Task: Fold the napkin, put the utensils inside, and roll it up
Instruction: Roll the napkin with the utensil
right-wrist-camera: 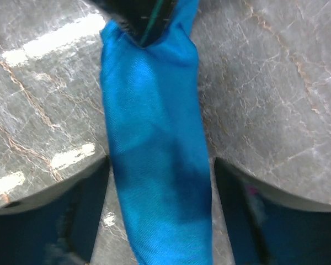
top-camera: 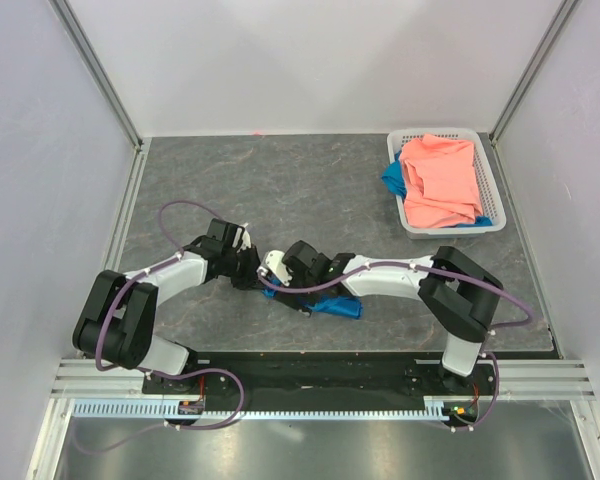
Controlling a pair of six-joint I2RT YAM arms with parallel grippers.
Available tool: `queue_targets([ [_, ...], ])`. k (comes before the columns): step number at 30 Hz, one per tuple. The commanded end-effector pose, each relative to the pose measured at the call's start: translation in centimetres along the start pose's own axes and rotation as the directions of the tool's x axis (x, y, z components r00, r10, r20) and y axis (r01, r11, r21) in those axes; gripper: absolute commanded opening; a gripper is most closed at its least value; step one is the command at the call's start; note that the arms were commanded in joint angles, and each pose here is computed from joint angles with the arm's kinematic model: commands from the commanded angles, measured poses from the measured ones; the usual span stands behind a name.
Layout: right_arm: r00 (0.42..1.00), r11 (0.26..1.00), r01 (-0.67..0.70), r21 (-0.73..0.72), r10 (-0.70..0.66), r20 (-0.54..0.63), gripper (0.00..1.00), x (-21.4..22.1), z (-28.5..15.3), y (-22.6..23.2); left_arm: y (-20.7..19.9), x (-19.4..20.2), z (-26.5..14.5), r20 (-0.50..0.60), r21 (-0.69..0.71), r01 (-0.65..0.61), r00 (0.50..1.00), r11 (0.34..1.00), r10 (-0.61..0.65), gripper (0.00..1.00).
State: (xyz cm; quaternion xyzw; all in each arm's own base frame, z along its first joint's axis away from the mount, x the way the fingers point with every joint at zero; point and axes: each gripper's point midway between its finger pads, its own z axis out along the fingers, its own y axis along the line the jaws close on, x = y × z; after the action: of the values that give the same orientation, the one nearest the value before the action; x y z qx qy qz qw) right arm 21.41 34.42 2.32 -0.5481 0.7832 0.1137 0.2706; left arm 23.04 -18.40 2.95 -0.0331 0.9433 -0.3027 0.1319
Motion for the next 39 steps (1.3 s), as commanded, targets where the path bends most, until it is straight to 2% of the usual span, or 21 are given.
queue_targets([
  [1, 0.989, 0.986, -0.118, -0.12, 0.106, -0.103, 0.71, 2.2, 0.7, 0.0, -1.3, -1.3, -0.6, 0.022, 0.038, -0.058, 0.998, 0.998, 0.057, 0.24],
  [2, 0.985, 0.98, -0.144, -0.14, 0.129, -0.111, 0.68, 2.3, 0.7, 0.0, -1.4, -1.8, -0.7, 0.038, 0.035, -0.063, 0.997, 0.997, 0.062, 0.32],
  [5, 0.964, 0.952, -0.235, -0.194, 0.203, -0.174, 0.58, 4.0, 0.7, 0.7, -2.3, -3.2, -1.6, 0.083, 0.031, -0.084, 0.993, 0.996, 0.082, 0.48],
  [8, 0.931, 0.926, -0.333, -0.18, 0.293, -0.215, 0.53, 5.2, 0.8, 0.3, -3.1, -4.7, -3.1, 0.125, 0.03, -0.104, 0.987, 0.994, 0.1, 0.57],
  [13, 0.861, 0.863, -0.487, -0.134, 0.448, -0.24, 0.48, 6.0, 1.1, -0.9, -4.1, -6.6, -6.3, 0.196, 0.046, -0.124, 0.974, 0.991, 0.112, 0.65],
  [18, 0.814, 0.823, -0.563, -0.081, 0.535, -0.226, 0.46, 6.3, 2.2, -3.1, -4.3, -8.3, -10.1, 0.273, 0.04, -0.164, 0.951, 0.986, 0.147, 0.69],
  [23, 0.826, 0.837, -0.546, -0.044, 0.529, -0.194, 0.47, 5.7, 2.7, -5.4, -3.8, -8.8, -12.7, 0.331, -0.008, -0.22, 0.92, 0.975, 0.21, 0.72],
  [35, 0.767, 0.78, -0.622, 0.06, 0.623, -0.153, 0.48, 6.5, 4.5, -14.4, -2.1, -9.1, -12.9, 0.346, -0.017, -0.221, 0.914, 0.975, 0.213, 0.73],
  [39, 0.772, 0.784, -0.613, 0.096, 0.621, -0.139, 0.52, 6.4, 4.5, -16.8, -2.3, -9.0, -13.0, 0.364, -0.002, -0.249, 0.902, 0.969, 0.232, 0.73],
])
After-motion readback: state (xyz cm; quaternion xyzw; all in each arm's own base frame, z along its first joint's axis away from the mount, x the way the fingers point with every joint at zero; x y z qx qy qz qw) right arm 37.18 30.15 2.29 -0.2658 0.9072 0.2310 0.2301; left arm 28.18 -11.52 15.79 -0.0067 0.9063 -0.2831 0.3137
